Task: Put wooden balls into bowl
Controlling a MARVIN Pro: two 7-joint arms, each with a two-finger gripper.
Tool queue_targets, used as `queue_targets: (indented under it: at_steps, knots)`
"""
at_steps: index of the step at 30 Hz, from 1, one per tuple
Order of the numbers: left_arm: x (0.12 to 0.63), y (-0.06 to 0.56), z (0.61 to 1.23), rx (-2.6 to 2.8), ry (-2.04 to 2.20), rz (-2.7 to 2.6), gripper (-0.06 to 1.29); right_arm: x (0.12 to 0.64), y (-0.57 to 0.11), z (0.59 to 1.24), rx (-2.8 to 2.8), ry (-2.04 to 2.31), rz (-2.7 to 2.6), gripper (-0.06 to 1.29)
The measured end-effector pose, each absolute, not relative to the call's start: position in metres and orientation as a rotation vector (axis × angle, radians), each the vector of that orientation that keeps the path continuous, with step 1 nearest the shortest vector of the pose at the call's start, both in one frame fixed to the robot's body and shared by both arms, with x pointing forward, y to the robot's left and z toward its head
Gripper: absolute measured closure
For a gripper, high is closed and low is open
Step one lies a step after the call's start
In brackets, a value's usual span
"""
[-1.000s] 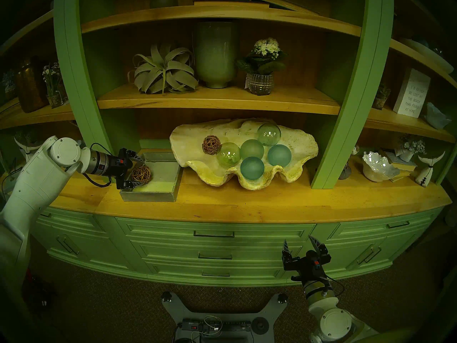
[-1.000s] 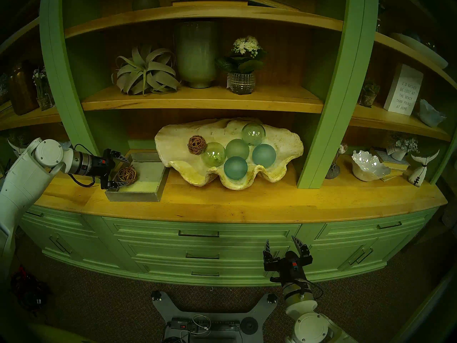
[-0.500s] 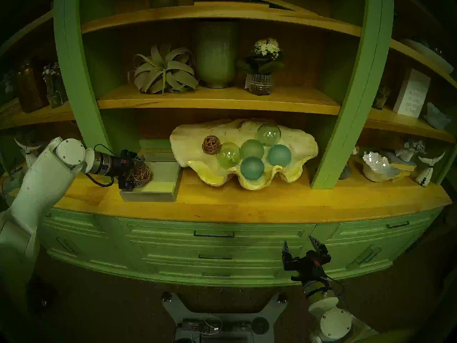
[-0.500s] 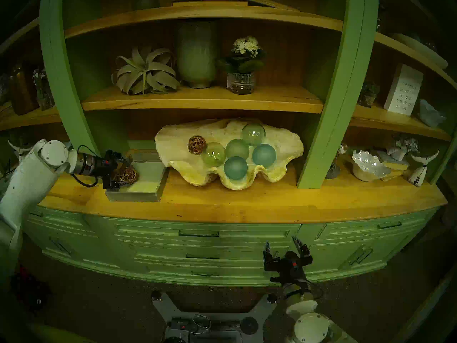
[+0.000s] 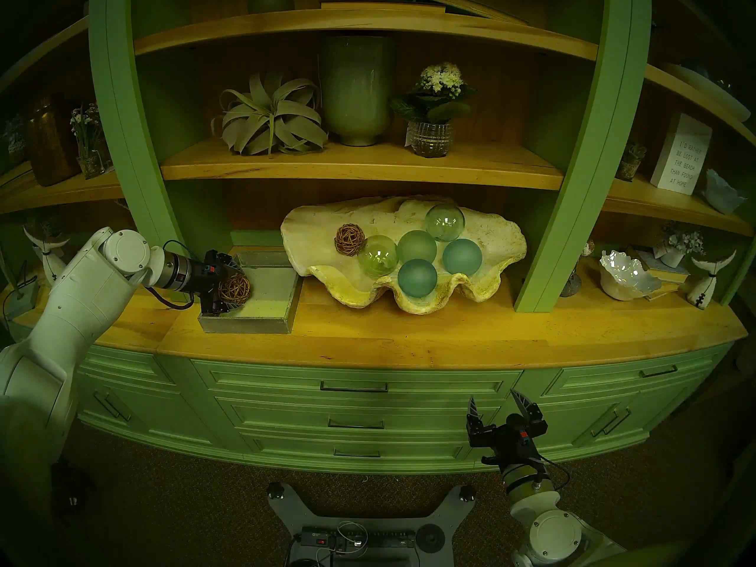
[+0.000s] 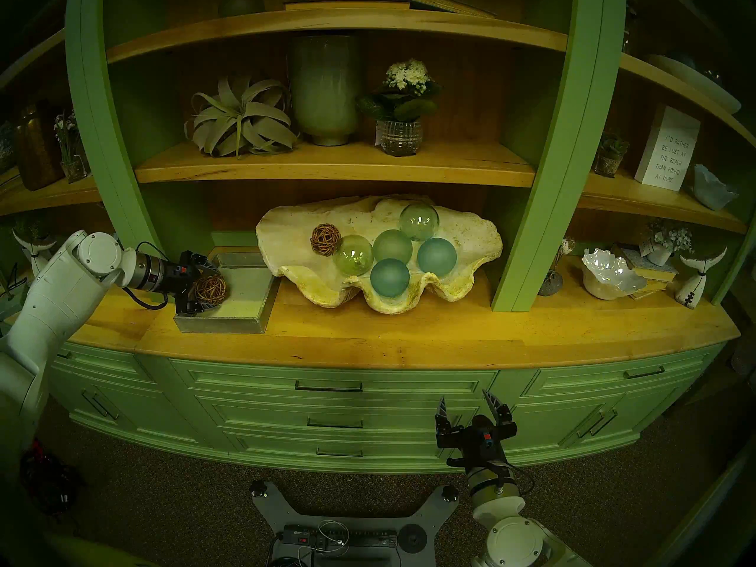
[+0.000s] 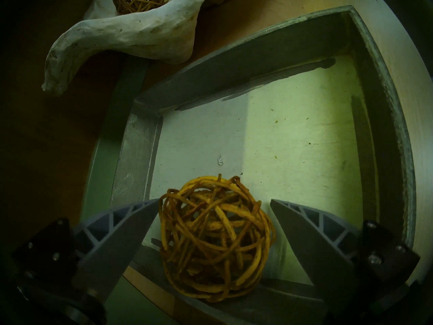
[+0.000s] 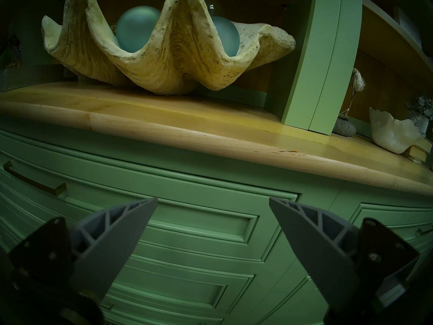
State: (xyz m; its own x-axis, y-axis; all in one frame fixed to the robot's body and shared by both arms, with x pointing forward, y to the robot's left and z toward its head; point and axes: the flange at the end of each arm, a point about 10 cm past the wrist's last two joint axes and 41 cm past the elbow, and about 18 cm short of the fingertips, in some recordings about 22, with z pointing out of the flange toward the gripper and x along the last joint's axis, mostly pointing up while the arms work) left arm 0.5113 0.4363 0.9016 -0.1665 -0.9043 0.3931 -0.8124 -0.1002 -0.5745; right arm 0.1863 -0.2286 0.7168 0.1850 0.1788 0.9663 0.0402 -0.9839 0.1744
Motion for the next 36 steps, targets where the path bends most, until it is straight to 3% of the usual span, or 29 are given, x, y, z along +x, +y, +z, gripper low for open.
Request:
queue_targets:
  at_steps: [15,16,17,18,23,36]
  knots:
    - [0.519,0.433,0.895,-1.92,2.047,-1.1,0.02,0.186,-0.229,0.717,2.331,0.217,1.927,-0.01]
    - [0.52,0.432,0.895,-1.914,2.052,-1.096,0.08,0.186,-0.229,0.717,2.331,0.217,1.927,-0.01]
    - [0.52,0.432,0.895,-1.911,2.054,-1.093,0.36,0.186,-0.229,0.717,2.331,0.217,1.927,-0.01]
    - [0.52,0.431,0.895,-1.905,2.059,-1.089,0.47,0.186,-0.229,0.717,2.331,0.217,1.927,-0.01]
    - [0.521,0.429,0.896,-1.886,2.073,-1.083,0.56,0.186,-0.229,0.717,2.331,0.217,1.927,-0.01]
    - [0.513,0.408,0.922,-1.77,2.16,-1.16,0.6,0.186,-0.229,0.717,2.331,0.217,1.927,-0.01]
